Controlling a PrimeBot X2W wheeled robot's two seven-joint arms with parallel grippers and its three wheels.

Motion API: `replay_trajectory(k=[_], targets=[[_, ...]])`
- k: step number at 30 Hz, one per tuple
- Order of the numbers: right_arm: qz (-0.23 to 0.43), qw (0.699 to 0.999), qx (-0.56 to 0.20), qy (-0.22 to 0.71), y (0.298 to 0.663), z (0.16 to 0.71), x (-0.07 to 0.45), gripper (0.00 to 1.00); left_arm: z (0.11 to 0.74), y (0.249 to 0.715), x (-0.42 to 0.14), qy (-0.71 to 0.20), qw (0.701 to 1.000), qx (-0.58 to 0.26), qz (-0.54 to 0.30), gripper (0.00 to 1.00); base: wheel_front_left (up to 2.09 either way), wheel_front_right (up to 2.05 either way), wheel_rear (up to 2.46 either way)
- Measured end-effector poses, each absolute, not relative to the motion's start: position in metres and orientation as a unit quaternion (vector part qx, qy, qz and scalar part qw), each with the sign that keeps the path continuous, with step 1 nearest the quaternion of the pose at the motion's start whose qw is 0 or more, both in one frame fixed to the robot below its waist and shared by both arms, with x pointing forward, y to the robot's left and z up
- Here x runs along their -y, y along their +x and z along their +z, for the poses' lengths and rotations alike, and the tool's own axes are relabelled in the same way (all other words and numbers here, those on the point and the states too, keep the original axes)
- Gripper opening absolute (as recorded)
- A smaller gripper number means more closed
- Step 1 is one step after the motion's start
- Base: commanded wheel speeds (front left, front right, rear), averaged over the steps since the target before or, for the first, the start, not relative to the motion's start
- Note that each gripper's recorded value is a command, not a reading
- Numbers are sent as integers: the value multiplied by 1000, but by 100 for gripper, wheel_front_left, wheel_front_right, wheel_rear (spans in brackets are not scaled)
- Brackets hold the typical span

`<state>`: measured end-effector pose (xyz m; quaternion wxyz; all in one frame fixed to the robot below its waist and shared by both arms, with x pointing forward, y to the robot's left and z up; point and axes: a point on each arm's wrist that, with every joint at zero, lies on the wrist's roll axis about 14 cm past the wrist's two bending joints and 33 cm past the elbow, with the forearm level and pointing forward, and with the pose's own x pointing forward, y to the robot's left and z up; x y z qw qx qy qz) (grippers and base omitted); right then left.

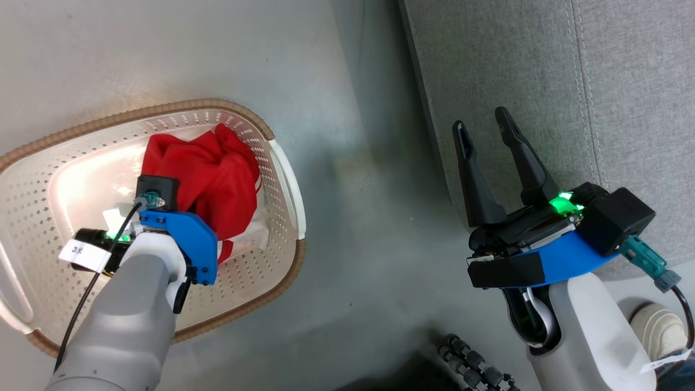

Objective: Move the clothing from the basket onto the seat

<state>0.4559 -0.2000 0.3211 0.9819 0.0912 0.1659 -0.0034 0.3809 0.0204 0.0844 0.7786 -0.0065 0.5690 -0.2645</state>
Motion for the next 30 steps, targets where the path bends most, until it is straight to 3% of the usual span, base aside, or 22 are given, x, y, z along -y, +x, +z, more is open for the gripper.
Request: replay_trajectory(k=[15,30], targets=[[38,990,-108,82,458,378,175,100,171,382,-15,-20,821,-496,-281,0,0,0,0],[102,989,-51,96,409,455,126,100,342,402,-2,-22,906,-285,-313,0,0,0,0]])
